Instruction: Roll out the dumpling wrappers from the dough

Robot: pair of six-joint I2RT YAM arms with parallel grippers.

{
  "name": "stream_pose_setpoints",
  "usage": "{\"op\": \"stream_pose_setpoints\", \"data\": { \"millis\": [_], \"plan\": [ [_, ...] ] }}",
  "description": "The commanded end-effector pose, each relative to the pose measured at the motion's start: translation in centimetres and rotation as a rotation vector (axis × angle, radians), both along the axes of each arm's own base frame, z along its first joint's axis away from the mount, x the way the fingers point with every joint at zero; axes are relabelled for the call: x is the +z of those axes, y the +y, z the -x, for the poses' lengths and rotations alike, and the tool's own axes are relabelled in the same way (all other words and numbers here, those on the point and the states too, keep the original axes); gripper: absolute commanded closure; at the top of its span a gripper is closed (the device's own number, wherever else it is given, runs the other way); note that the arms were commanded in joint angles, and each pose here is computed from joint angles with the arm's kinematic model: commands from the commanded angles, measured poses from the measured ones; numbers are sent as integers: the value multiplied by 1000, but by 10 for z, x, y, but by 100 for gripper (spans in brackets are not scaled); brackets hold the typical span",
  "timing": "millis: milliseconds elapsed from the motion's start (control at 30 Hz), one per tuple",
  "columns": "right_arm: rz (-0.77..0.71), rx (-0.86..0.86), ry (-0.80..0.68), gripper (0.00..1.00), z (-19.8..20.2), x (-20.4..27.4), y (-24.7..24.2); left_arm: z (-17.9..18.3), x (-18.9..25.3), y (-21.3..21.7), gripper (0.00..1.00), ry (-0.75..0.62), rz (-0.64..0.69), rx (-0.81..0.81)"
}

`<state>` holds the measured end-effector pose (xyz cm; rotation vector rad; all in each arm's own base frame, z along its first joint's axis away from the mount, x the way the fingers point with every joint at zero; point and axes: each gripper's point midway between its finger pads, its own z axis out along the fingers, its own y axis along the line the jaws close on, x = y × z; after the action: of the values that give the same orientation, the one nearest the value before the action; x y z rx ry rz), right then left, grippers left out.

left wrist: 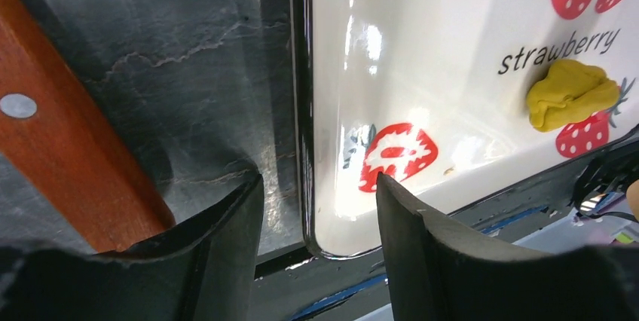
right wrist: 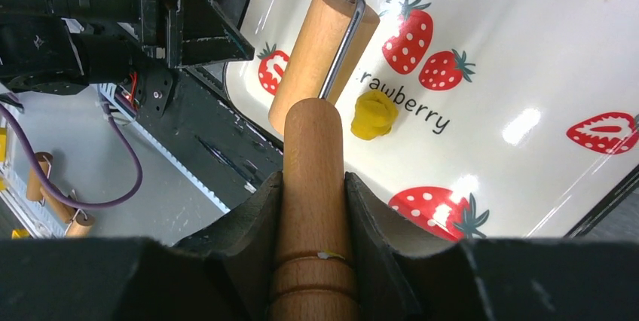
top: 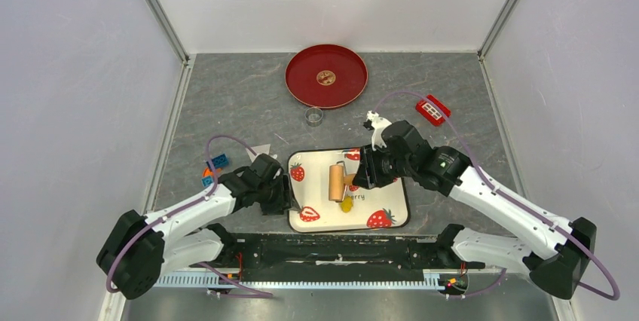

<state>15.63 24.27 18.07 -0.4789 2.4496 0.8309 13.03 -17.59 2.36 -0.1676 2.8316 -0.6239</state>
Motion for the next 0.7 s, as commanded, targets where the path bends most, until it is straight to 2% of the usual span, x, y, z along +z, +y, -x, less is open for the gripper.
{"op": "stream_pose_setpoints", "data": {
  "millis": [0, 433, 667],
  "plan": [
    [10, 14, -40, 100, -8, 25, 2, -13, -3, -2, 39, -40, 20, 74],
    [166, 14, 10, 100, -15, 31, -7, -19, -10, -3, 52, -57, 22, 103],
    [233, 53, 61, 100, -12, 19, -8, -19, -11, -3, 67, -65, 31, 105]
  ]
}}
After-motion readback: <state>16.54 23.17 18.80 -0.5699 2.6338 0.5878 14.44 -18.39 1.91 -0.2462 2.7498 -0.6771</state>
